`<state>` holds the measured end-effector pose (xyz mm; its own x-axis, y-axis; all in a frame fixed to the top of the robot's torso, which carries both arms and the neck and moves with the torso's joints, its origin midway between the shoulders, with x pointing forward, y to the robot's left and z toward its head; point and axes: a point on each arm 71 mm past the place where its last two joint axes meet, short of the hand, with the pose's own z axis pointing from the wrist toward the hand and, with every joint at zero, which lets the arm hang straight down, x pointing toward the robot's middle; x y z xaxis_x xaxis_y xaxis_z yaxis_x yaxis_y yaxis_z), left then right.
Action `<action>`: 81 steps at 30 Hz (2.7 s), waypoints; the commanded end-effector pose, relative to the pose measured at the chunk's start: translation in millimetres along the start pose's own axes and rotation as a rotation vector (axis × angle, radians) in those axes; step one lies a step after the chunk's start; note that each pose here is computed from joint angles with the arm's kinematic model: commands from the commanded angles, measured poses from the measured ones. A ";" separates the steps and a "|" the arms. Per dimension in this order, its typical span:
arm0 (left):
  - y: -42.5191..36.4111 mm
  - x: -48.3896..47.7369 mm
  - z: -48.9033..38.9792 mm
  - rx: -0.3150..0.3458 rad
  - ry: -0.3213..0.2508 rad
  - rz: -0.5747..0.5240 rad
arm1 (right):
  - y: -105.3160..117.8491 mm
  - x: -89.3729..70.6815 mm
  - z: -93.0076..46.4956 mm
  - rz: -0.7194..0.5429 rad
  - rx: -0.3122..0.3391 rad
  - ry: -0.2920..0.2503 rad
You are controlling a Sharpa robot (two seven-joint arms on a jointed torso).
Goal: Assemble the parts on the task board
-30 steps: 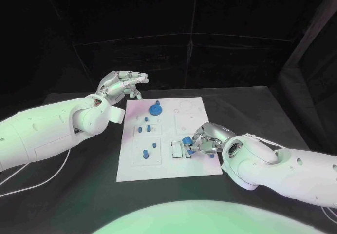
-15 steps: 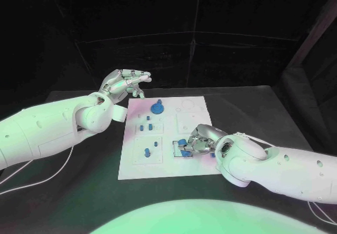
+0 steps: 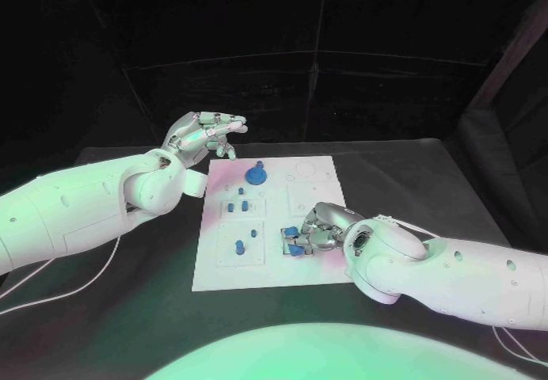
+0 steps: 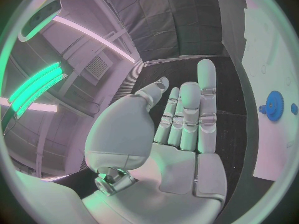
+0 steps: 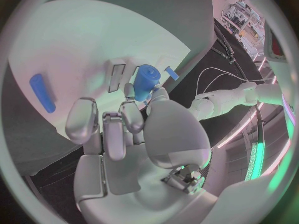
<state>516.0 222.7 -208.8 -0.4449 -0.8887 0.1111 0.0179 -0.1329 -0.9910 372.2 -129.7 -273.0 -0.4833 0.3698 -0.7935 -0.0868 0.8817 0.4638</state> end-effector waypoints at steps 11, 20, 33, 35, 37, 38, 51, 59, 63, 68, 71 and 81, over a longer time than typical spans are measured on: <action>-1.3 1.1 0.4 0.006 0.014 -0.014 | -1.2 -2.4 5.4 -0.023 0.023 -0.035; -1.1 0.5 0.4 0.003 0.015 -0.014 | -4.4 -3.9 5.9 -0.035 0.031 -0.044; -1.0 -0.5 0.1 0.000 0.015 -0.014 | 3.7 -5.0 -2.3 -0.042 -0.076 -0.041; -0.9 -0.3 0.4 0.000 0.015 -0.014 | 4.9 -4.1 -2.5 -0.048 -0.083 -0.032; -0.6 0.3 0.7 -0.001 0.017 -0.015 | 4.3 -3.7 -1.9 -0.053 -0.081 -0.026; -0.6 0.5 0.9 -0.002 0.018 -0.015 | 3.7 -3.7 -1.5 -0.055 -0.079 -0.026; -0.5 -0.7 0.6 -0.004 0.015 -0.014 | -5.3 -5.9 3.9 -0.092 -0.040 -0.039; -0.5 -1.1 0.5 -0.005 0.015 -0.014 | -2.6 -6.0 3.8 -0.088 -0.061 -0.048; -0.5 -1.7 0.1 -0.005 0.014 -0.013 | -1.6 -7.4 1.9 -0.067 -0.080 -0.061; -0.7 -2.2 -0.4 -0.004 0.013 -0.013 | -6.8 -14.6 -6.2 0.001 -0.120 -0.095; -0.9 -2.7 -0.8 -0.004 0.011 -0.013 | -15.5 -21.8 -13.8 0.021 -0.127 -0.104; -0.9 -3.8 -1.8 -0.004 0.009 -0.012 | -61.4 -49.1 -34.9 -0.005 -0.008 -0.081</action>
<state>516.2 227.9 -209.8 -0.4466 -0.8875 0.1135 0.0077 -0.1307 -0.9914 372.9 -212.6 -248.6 -0.3804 0.3845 -0.8411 -0.0996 0.8871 0.4507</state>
